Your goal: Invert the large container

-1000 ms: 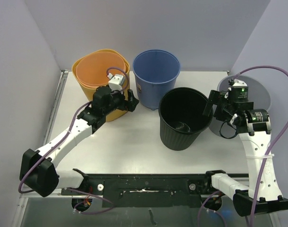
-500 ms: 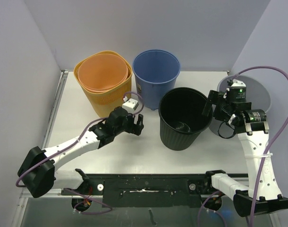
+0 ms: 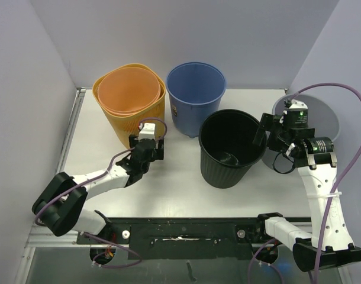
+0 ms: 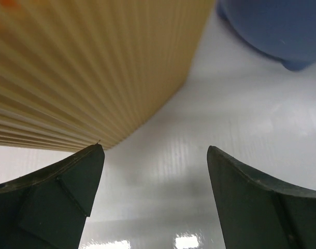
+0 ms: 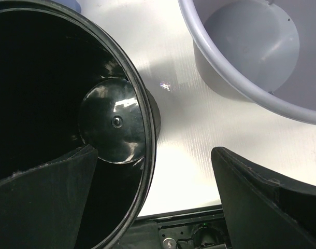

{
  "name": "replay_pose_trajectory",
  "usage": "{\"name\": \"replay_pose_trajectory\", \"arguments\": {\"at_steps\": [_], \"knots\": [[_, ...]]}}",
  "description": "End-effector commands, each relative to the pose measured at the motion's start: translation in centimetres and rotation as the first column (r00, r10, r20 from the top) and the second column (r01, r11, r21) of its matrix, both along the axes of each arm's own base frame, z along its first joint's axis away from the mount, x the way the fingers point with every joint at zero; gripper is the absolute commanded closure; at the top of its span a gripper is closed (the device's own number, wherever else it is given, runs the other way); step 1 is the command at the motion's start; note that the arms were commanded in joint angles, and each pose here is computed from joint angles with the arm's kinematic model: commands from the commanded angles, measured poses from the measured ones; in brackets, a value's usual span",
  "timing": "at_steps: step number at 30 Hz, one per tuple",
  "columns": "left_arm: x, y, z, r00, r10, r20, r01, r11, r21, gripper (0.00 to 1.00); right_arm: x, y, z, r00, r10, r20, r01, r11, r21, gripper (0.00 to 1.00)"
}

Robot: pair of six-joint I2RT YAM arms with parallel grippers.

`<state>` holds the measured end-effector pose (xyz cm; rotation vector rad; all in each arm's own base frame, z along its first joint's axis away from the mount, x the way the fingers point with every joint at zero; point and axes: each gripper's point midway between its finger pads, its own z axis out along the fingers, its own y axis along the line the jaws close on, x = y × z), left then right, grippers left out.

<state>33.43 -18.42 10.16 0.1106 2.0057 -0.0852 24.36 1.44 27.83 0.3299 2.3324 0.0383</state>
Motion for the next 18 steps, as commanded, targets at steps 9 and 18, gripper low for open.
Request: {"name": "replay_pose_trajectory", "arguments": {"at_steps": [9, 18], "knots": [[6.3, 8.4, 3.0, 0.935, 0.331, 0.129, -0.307, 0.935, -0.177, 0.19, 0.1, -0.2, 2.3, 0.996, -0.010, 0.094, 0.010, 1.000, -0.004, 0.02], [8.2, 12.1, 2.6, 0.916, 0.389, 0.096, -0.373, 0.916, -0.150, 0.19, 0.4, -0.4, 2.6, 0.996, -0.010, 0.094, 0.012, 1.000, -0.015, 0.02]]}}
